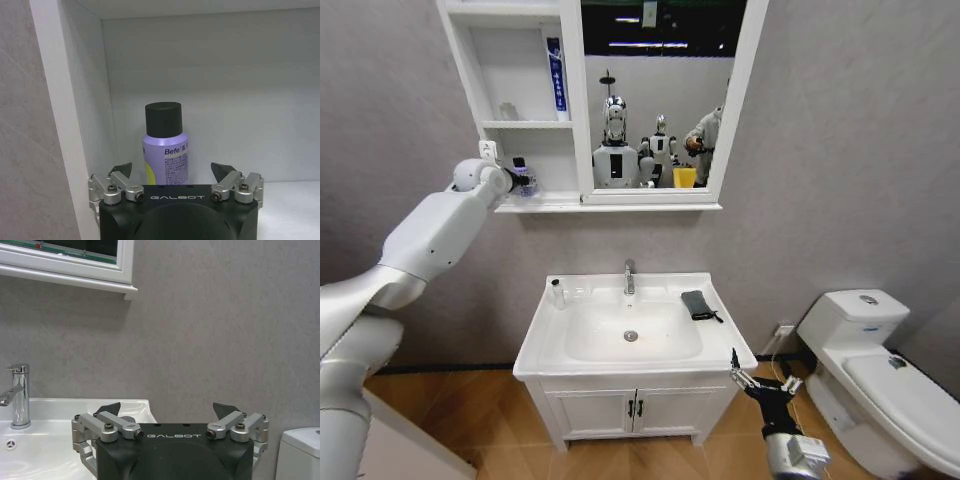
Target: Move facial cleanser and shampoo from washbasin to cabinet, then wipe washbasin with towel.
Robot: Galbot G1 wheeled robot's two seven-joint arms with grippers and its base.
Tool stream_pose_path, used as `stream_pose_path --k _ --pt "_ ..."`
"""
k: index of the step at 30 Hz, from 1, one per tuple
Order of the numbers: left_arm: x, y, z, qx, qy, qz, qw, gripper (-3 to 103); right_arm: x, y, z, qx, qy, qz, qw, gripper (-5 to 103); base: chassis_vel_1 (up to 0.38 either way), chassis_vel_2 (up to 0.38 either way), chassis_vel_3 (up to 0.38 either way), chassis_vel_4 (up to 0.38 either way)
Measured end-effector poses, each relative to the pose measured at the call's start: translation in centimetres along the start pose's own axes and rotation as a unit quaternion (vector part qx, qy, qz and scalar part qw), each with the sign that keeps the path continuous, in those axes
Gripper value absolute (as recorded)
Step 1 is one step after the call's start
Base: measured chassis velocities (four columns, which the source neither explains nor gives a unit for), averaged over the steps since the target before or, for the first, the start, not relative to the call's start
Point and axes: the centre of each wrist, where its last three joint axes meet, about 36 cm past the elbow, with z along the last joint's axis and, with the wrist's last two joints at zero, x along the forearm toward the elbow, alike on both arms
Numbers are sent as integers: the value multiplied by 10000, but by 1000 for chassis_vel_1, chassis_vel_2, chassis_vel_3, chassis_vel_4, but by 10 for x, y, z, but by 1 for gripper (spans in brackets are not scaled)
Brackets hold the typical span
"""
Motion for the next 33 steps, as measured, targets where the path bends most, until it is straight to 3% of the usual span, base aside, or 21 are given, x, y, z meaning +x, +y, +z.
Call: stream_pose_path --k 1,3,4,8,10,17,18,21,22,25,26,28,29,32,33 --pt "0 0 0 0 0 0 10000 90 0 0 0 0 0 0 10000 100 0 0 0 0" --pt "38 13 9 69 -159 91 9998 98 1 0 -1 -1 -10 9 10000 100 0 0 0 0" --pt "38 13 9 69 -159 91 9998 98 1 0 -1 -1 -10 9 10000 100 0 0 0 0" --pt "97 26 34 92 -323 275 9991 100 1 1 -3 7 -27 -18 10000 100 0 0 0 0" --pt "108 28 45 47 -296 308 9991 100 2 2 -3 5 -22 -37 10000 100 0 0 0 0" --pt "166 16 102 -211 -307 762 9964 100 6 5 -3 11 18 -81 10000 100 0 0 0 0" --pt "166 16 102 -211 -307 762 9964 100 6 5 -3 11 18 -81 10000 100 0 0 0 0" --pt "185 4 146 -350 -365 1006 9936 100 9 6 -3 -9 -19 -44 10000 100 0 0 0 0" --pt "185 4 146 -350 -365 1006 9936 100 9 6 -3 -9 -19 -44 10000 100 0 0 0 0" --pt "187 -16 191 -575 -641 1190 9892 100 14 5 -2 0 -60 109 9999 100 0 0 0 0" --pt "187 -16 191 -575 -641 1190 9892 100 14 5 -2 0 -60 109 9999 100 0 0 0 0" --pt "185 -27 234 -789 -781 1185 9867 100 13 4 -1 10 -86 169 9998 100 0 0 0 0" --pt "185 -27 234 -789 -781 1185 9867 100 13 4 -1 10 -86 169 9998 100 0 0 0 0" --pt "179 -35 299 -818 -617 1021 9895 100 9 4 2 25 -99 190 9998 100 0 0 0 0" --pt "179 -35 299 -818 -617 1021 9895 100 9 4 2 25 -99 190 9998 100 0 0 0 0"
